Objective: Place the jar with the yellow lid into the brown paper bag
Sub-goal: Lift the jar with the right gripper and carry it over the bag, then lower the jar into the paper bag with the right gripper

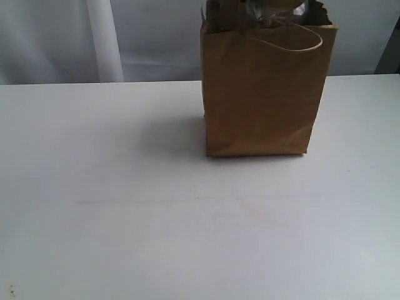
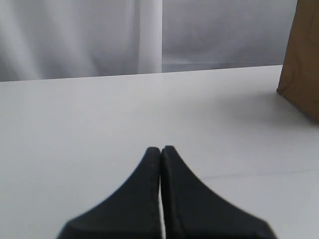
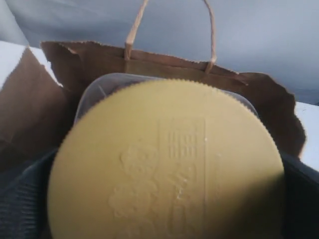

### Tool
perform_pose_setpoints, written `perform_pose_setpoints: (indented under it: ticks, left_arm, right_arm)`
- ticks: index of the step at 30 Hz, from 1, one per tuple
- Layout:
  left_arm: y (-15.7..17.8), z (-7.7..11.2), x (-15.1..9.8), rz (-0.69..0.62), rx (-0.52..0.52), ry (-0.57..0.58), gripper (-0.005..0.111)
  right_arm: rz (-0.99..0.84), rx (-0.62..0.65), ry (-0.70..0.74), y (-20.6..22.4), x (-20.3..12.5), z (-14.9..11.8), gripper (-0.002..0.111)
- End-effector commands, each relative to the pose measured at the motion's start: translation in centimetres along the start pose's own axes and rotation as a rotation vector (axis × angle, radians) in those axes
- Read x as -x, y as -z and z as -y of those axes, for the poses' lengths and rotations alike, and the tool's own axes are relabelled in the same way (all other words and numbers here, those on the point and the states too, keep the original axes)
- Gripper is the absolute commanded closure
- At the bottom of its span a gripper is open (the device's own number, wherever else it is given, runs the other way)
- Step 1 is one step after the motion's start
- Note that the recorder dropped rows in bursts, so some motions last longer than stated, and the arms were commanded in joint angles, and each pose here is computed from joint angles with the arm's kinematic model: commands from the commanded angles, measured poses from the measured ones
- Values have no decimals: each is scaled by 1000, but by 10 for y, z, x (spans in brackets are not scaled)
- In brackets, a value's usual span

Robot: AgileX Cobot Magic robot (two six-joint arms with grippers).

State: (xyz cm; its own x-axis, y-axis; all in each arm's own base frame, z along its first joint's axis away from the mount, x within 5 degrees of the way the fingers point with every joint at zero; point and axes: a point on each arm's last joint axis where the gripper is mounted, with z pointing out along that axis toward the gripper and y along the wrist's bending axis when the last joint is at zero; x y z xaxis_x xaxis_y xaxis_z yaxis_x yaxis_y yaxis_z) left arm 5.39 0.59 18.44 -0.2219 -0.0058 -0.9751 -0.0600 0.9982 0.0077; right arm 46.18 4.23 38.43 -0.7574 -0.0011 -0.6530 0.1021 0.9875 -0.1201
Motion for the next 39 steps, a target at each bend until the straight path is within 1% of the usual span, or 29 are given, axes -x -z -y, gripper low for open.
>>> perform_pose_setpoints:
  ticks: [1,8,10,14,15,18,28,33,39]
  left_arm:
    - [0,1,1,8,-8,6,106]
    - [0,1,1,8,-8,6,106]
    - [0,1,1,8,-8,6,106]
    - [0,1,1,8,-8,6,106]
    - [0,1,1,8,-8,6,106]
    - [0,1,1,8,-8,6,106]
    - [0,1,1,8,-8,6,106]
    - [0,1,1,8,-8,6,106]
    - [0,1,1,8,-8,6,106]
  right_arm:
    - [0,0,40,-18,0,-3,108]
    - [-67,-1,83,-52,-10,-10,108]
    - [-88,33,77,-60,-13,-11,108]
    - [-127,136,10,-72,-16,-2,108]
    - [-134,142,1,-75,-17,1,108]
    - [-155,138,-6,-87,-20,9,108]
    - [-246,136,30,-132,-39,2,108]
    - [-264,135,38,-141,-44,1,108]
    - [-267,141,40,-142,-45,0,108]
